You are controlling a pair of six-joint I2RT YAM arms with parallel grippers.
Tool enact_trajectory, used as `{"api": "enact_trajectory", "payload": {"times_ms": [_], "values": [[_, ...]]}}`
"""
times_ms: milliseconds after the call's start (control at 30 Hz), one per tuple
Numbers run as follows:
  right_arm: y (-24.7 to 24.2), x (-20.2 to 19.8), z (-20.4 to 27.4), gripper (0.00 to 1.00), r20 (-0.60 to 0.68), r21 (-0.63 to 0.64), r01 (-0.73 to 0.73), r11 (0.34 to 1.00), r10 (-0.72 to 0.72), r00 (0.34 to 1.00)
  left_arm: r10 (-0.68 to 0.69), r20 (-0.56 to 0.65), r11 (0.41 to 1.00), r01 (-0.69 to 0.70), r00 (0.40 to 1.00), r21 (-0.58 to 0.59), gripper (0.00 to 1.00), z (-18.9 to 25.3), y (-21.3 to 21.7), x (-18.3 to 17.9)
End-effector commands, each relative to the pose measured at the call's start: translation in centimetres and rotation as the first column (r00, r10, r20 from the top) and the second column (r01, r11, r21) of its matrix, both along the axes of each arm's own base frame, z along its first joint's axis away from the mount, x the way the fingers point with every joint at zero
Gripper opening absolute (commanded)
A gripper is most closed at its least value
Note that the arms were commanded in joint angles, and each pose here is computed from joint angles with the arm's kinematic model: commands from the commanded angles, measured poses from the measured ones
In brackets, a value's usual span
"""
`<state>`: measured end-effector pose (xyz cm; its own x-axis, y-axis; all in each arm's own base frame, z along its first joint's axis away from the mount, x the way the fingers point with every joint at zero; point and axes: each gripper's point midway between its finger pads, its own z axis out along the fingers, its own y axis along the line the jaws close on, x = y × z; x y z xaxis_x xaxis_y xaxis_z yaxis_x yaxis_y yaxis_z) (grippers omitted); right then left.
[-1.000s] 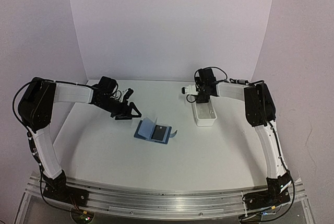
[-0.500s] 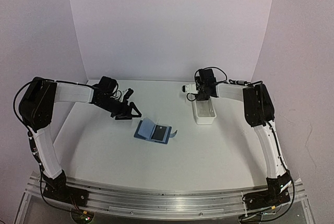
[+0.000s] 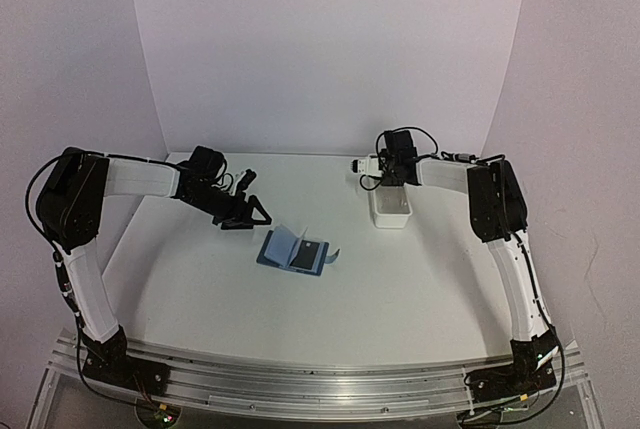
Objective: Put the credit cards into the card holder
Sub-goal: Pick up the credit card from the storage box.
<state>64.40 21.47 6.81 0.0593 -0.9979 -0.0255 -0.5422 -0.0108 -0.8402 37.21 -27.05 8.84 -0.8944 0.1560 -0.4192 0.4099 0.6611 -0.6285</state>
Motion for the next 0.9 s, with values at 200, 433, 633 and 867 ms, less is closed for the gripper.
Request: {"api": "enact_trajectory", "payload": {"times_ms": [200,433,633,867], "values": [[0.7,-0.2,4.8,0.00,-0.002,0.091,-0.017,0.996,0.018,1.000,-0.003,0.045,1.000,0.004,0.999,-0.028,0.73,1.5,-0.3,0.8],[1.6,-1.8,9.8,0.00,-0.041,0.272,0.008,0.962,0.003,0.999,-0.009,0.047,0.999,0.011,0.999,-0.034,0.73,1.8,-0.2,0.4],[3.6,-5.0,21.1,0.00,-0.014,0.634,0.013,0.773,-0.005,1.000,-0.095,0.140,0.989,0.109,0.986,-0.099,0.72,4.5,-1.1,-0.4],[9.6,-13.4,27.4,0.00,-0.222,0.948,0.167,0.270,0.188,0.957,-0.166,0.419,0.936,0.277,0.893,-0.219,0.74,11.5,-2.5,-1.0]]}}
